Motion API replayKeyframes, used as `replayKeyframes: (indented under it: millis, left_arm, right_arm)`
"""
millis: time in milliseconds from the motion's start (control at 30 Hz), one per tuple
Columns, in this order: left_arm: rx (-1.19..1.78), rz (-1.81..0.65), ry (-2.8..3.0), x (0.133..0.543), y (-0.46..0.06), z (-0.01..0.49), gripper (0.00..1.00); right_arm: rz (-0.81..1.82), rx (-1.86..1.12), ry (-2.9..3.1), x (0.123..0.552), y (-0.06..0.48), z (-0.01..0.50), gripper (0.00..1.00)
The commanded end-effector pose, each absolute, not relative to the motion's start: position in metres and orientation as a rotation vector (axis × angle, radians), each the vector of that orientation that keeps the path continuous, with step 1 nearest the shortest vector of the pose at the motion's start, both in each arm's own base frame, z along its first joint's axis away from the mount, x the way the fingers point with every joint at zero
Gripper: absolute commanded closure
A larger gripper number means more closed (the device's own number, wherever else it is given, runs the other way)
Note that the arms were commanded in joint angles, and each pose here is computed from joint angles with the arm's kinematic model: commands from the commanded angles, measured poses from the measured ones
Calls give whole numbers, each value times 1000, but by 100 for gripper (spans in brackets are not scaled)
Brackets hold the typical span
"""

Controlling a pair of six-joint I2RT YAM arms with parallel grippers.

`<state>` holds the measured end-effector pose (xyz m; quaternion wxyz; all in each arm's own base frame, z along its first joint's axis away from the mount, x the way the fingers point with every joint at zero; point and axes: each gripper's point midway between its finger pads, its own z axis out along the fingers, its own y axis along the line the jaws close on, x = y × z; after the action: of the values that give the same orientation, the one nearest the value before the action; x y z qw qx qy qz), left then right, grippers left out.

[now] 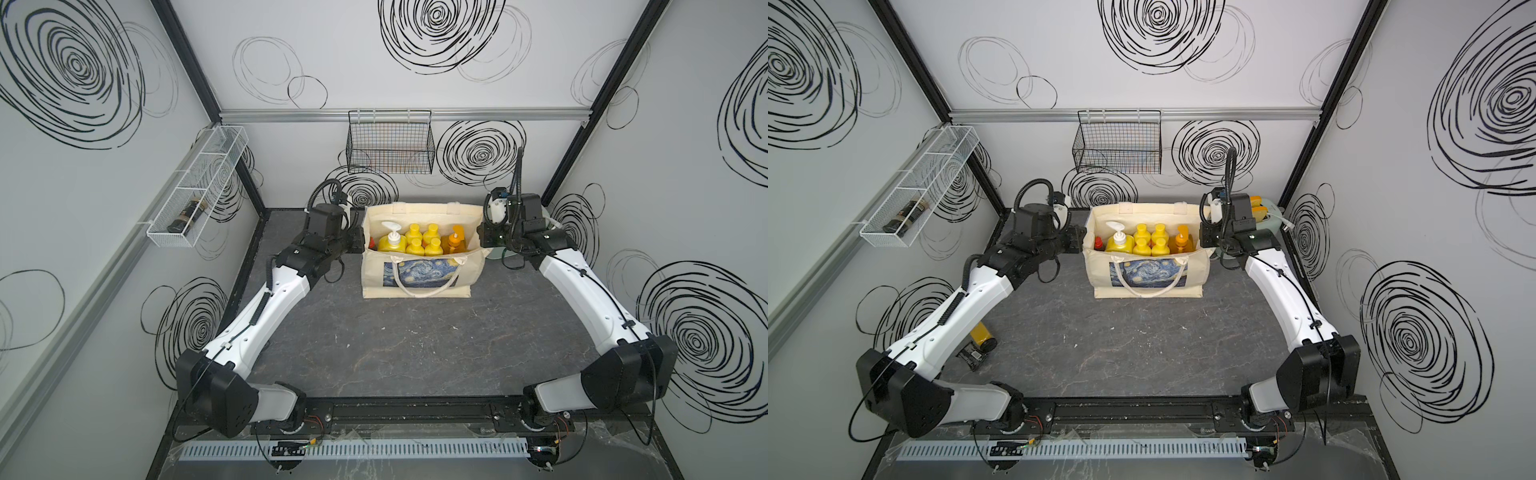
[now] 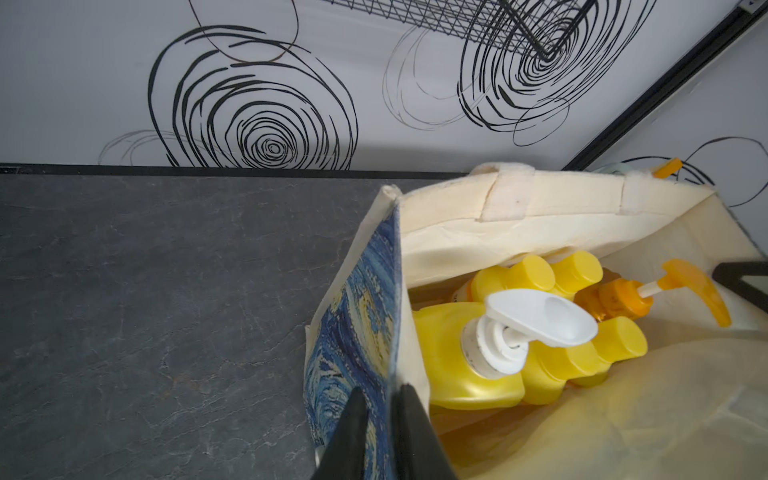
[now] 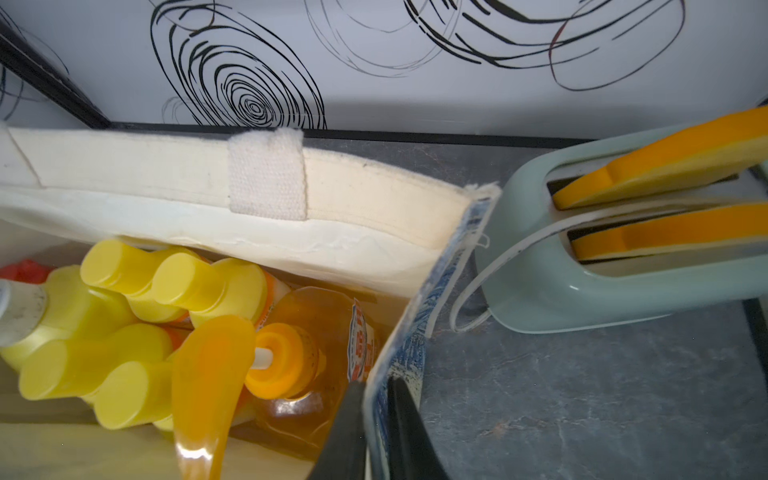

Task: Pack dish soap into the shopping bag
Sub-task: Adjust the shopping bag at the center of the board.

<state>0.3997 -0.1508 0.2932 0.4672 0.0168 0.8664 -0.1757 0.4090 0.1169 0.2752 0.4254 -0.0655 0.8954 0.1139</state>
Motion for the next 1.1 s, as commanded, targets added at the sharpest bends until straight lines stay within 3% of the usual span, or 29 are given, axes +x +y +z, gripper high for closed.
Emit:
replayKeyframes:
  millis: [0, 133, 600, 1067]
  left_arm:
    - [30, -392, 2088, 408, -146, 308, 91]
    - [33, -393, 2070, 409, -146, 318, 100]
    - [54, -404, 2017, 402, -147, 354, 100]
    - [70, -408, 2015, 396, -149, 360, 98]
  right_arm:
    - [294, -174, 2208, 409, 119, 293, 92]
    - [305, -184, 2160, 405, 125, 317, 97]
    - [306, -193, 2052, 397, 130, 374, 100]
    - [322, -193, 2015, 396, 132, 387, 97]
